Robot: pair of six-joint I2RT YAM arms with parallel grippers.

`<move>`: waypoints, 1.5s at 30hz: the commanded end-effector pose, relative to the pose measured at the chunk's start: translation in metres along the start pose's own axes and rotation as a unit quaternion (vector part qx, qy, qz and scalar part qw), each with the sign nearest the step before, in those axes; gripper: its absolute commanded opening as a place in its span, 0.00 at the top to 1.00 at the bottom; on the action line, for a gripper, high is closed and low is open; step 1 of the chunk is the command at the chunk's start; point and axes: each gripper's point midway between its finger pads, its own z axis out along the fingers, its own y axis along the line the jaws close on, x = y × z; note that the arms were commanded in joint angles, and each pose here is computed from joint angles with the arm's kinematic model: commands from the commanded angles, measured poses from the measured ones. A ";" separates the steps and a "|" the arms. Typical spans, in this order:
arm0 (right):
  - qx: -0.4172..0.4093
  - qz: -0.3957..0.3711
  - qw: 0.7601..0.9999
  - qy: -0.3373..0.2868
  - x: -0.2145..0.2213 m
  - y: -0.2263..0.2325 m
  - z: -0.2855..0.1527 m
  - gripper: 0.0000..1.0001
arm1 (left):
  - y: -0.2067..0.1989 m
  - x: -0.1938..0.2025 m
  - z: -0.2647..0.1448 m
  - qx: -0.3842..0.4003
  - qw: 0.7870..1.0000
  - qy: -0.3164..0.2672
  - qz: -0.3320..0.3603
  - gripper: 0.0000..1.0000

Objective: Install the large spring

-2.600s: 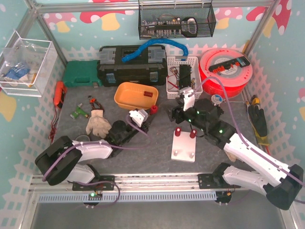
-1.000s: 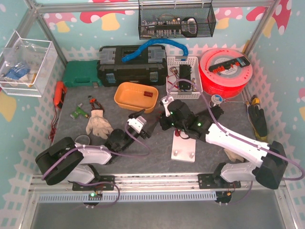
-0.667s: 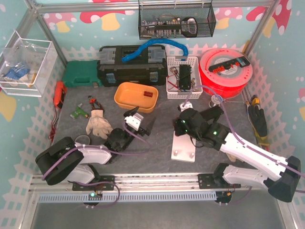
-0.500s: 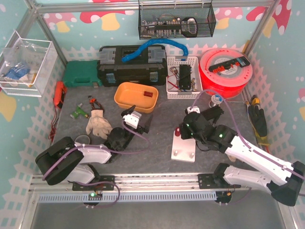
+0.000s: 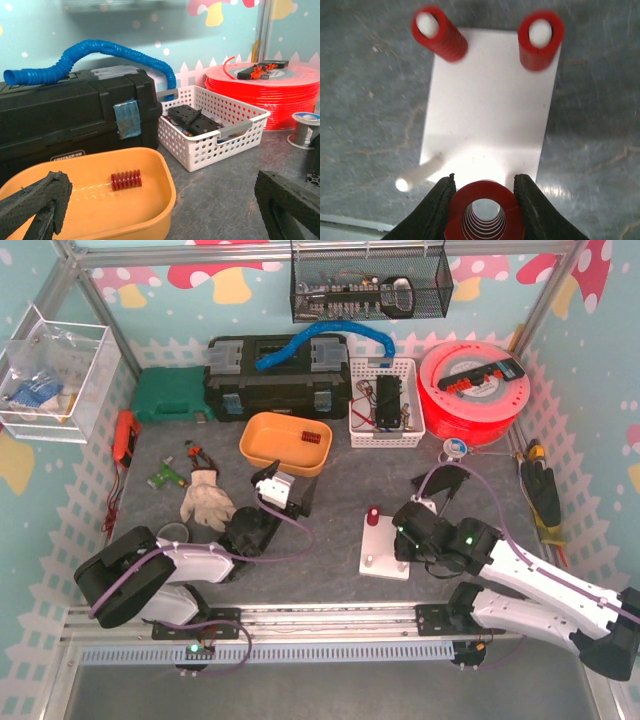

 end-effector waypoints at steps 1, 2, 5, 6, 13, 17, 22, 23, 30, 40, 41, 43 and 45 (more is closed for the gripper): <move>0.024 0.037 0.999 0.030 0.025 -0.009 0.005 1.00 | 0.005 -0.007 0.003 -0.013 1.000 -0.008 -0.008 0.01; 0.031 0.039 0.998 0.027 0.027 -0.009 0.004 1.00 | 0.005 -0.008 0.002 -0.013 1.000 -0.009 -0.009 0.01; 0.055 0.040 0.998 0.013 0.028 -0.011 -0.001 1.00 | 0.005 -0.010 0.001 -0.013 1.000 -0.011 -0.009 0.01; 0.062 0.038 0.997 0.011 0.029 -0.012 -0.002 1.00 | 0.006 -0.011 0.001 -0.014 1.000 -0.013 -0.009 0.01; 0.082 0.024 0.996 -0.004 0.034 -0.018 0.005 1.00 | 0.007 -0.016 -0.002 -0.012 1.000 -0.021 -0.012 0.01; 0.049 0.024 0.998 -0.026 0.029 -0.014 0.004 1.00 | 0.006 -0.019 -0.004 -0.008 1.000 -0.025 -0.014 0.01; -0.007 0.042 0.998 -0.049 0.020 -0.002 -0.007 1.00 | 0.006 -0.019 -0.004 -0.007 1.000 -0.026 -0.016 0.01; -0.004 0.043 0.998 -0.050 0.019 -0.005 -0.008 1.00 | 0.006 -0.020 -0.004 -0.007 0.999 -0.026 -0.016 0.01; 0.050 0.033 0.997 -0.046 0.022 -0.020 -0.003 1.00 | 0.006 -0.020 -0.005 -0.007 0.999 -0.027 -0.015 0.01; 0.072 0.023 0.996 -0.048 0.028 -0.027 0.014 1.00 | 0.006 -0.020 -0.004 -0.009 0.999 -0.028 -0.015 0.01; 0.066 0.023 0.996 -0.046 0.030 -0.025 0.016 1.00 | 0.006 -0.020 -0.004 -0.009 0.999 -0.028 -0.014 0.01; 0.060 0.024 0.997 -0.042 0.033 -0.024 0.022 1.00 | 0.007 -0.019 -0.004 -0.011 0.999 -0.027 -0.014 0.01; 0.062 0.028 0.997 -0.039 0.036 -0.026 0.027 0.97 | 0.008 -0.019 -0.005 -0.013 0.999 -0.027 -0.014 0.01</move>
